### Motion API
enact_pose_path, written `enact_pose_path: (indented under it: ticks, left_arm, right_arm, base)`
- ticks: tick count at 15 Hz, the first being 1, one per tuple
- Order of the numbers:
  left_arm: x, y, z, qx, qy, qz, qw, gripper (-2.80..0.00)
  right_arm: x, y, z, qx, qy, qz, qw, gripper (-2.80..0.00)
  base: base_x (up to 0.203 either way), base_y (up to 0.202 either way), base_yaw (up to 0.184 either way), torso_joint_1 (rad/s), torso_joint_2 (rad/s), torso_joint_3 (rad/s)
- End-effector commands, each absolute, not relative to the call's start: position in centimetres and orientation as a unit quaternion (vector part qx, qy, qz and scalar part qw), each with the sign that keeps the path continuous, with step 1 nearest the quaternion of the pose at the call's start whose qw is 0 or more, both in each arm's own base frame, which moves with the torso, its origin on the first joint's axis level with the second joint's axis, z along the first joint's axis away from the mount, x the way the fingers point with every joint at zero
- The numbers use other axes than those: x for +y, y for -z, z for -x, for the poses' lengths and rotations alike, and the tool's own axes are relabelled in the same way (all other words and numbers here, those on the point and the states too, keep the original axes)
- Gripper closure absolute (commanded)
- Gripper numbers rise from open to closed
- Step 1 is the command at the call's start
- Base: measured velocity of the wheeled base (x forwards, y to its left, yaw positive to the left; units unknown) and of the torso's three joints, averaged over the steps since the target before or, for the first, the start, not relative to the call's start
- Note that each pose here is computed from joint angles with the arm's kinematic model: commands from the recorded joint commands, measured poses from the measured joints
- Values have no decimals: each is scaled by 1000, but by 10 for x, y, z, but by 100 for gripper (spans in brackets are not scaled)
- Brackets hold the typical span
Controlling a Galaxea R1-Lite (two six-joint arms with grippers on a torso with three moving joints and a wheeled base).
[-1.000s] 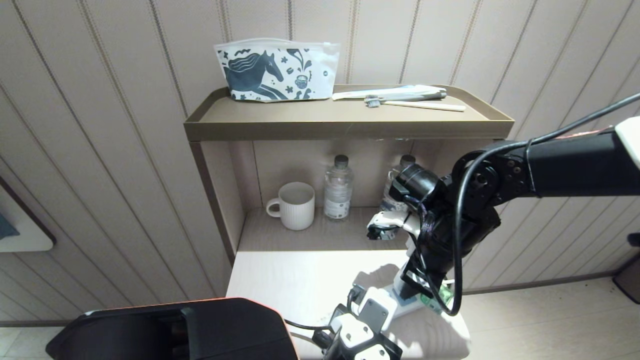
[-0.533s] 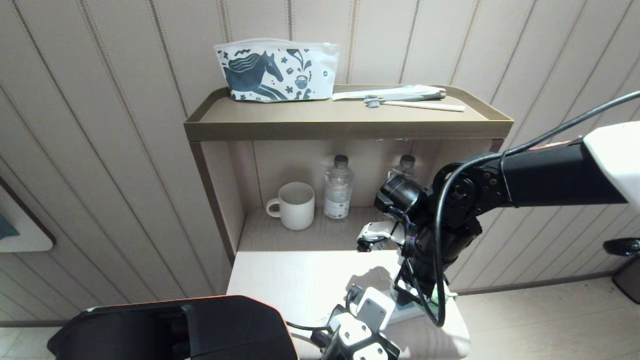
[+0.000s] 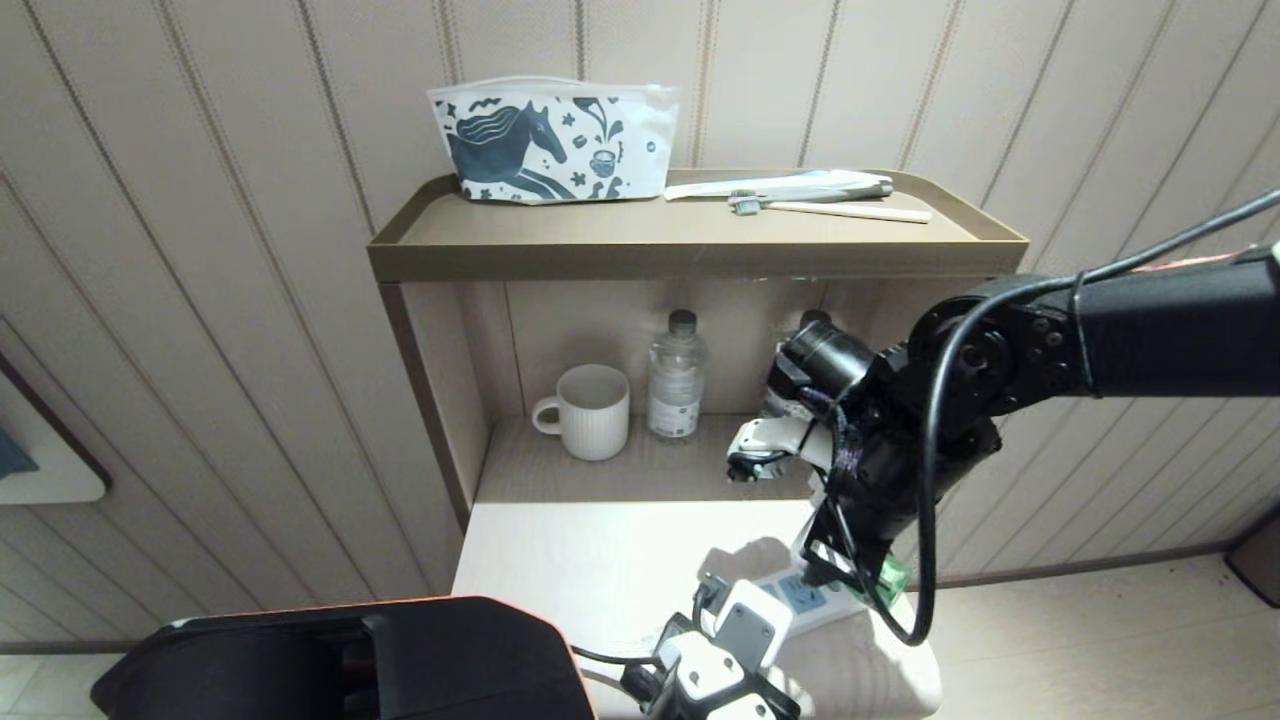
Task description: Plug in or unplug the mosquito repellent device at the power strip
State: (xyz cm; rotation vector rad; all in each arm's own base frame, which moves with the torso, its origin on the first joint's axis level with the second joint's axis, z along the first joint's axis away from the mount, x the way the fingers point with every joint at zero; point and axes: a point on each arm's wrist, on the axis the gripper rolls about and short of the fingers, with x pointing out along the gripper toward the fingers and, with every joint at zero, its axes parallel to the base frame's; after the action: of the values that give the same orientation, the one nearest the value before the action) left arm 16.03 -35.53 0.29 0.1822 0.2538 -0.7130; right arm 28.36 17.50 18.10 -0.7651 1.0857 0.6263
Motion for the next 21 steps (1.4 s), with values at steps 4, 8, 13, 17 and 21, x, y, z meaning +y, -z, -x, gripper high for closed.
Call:
enact_pose_path:
  ticks: [4, 8, 13, 17, 21]
  left_arm:
    - [-356, -24, -159, 99, 349, -68, 929, 0]
    - [-342, -99, -158, 39, 347, -23, 937, 0]
    - [-281, -193, -137, -22, 319, 15, 947, 0]
    - [-176, -216, -114, -30, 239, 17, 970, 0]
    - [-65, -241, -74, -46, 142, 21, 989, 0]
  right_arm:
    - [171, -191, -278, 485, -284, 346, 751, 0]
    - [162, -214, -265, 458, -281, 337, 773, 0]
    - [144, -241, -233, 426, -283, 330, 793, 0]
    - [122, -252, -198, 410, -283, 326, 804, 0]
    - [106, -257, -175, 399, -278, 318, 814, 0]
  base:
    - [0, 0, 0, 0, 0, 0]
    - [0, 0, 0, 0, 0, 0]
    - [0, 0, 0, 0, 0, 0]
    - [0, 0, 0, 0, 0, 0]
    - [0, 0, 0, 0, 0, 0]
